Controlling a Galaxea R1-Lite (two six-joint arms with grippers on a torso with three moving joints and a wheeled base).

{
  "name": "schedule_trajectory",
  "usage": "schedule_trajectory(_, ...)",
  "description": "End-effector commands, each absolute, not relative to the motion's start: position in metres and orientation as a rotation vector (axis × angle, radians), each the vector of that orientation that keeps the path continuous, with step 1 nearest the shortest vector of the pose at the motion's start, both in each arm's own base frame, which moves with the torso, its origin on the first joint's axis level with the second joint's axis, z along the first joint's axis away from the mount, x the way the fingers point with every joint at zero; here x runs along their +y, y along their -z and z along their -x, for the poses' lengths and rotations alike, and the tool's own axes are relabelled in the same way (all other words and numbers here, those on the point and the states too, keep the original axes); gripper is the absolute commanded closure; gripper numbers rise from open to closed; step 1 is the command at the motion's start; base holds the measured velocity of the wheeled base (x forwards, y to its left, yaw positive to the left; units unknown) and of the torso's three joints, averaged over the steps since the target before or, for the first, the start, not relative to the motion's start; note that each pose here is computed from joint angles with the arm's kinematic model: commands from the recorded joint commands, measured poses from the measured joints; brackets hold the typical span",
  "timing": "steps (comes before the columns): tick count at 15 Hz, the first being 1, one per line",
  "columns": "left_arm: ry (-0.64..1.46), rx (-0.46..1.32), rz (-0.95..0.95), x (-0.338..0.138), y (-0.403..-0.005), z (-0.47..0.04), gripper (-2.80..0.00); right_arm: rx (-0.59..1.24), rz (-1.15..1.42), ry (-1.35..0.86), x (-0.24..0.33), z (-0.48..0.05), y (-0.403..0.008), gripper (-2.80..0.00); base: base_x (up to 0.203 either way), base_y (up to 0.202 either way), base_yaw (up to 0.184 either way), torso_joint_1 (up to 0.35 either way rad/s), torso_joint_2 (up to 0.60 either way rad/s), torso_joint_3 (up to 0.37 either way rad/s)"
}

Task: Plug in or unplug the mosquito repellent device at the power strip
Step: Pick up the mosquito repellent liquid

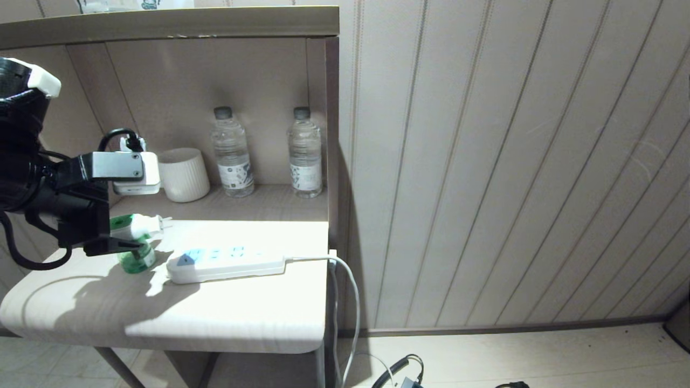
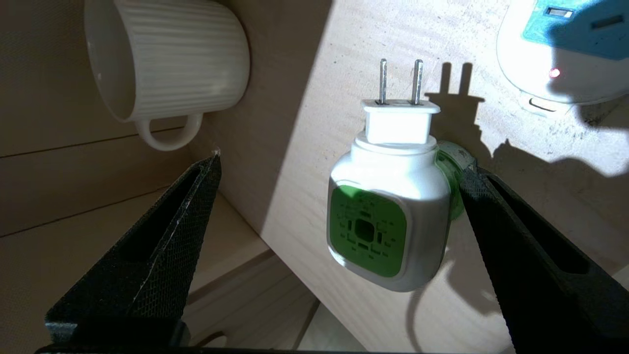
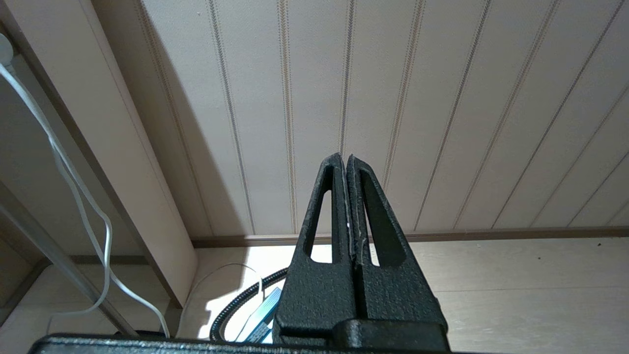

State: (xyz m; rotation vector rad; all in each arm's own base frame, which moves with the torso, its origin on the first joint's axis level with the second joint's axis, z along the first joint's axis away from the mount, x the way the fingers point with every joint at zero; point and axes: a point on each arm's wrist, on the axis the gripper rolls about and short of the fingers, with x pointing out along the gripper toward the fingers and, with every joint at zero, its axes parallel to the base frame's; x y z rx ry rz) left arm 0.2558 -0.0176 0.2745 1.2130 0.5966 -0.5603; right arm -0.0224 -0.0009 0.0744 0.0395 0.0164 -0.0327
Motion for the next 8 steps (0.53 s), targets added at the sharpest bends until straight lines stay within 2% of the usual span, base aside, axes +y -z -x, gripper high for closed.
schedule_trajectory(1,0.564,0.590,-1.226,-0.020,-0.274,-0.258,-2.80,0.016,-0.040,0.033,-0.001,0.022,-0.074,0.00,0.000,0.000,0.000,0.000,0.00,0.000)
schedule_trajectory(8,0.544,0.555,-1.229,-0.023,-0.276,-0.270,-2.80,0.016,-0.040,0.033,-0.001,0.022,-0.074,0.00,0.000,0.000,0.000,0.000,0.00,0.000)
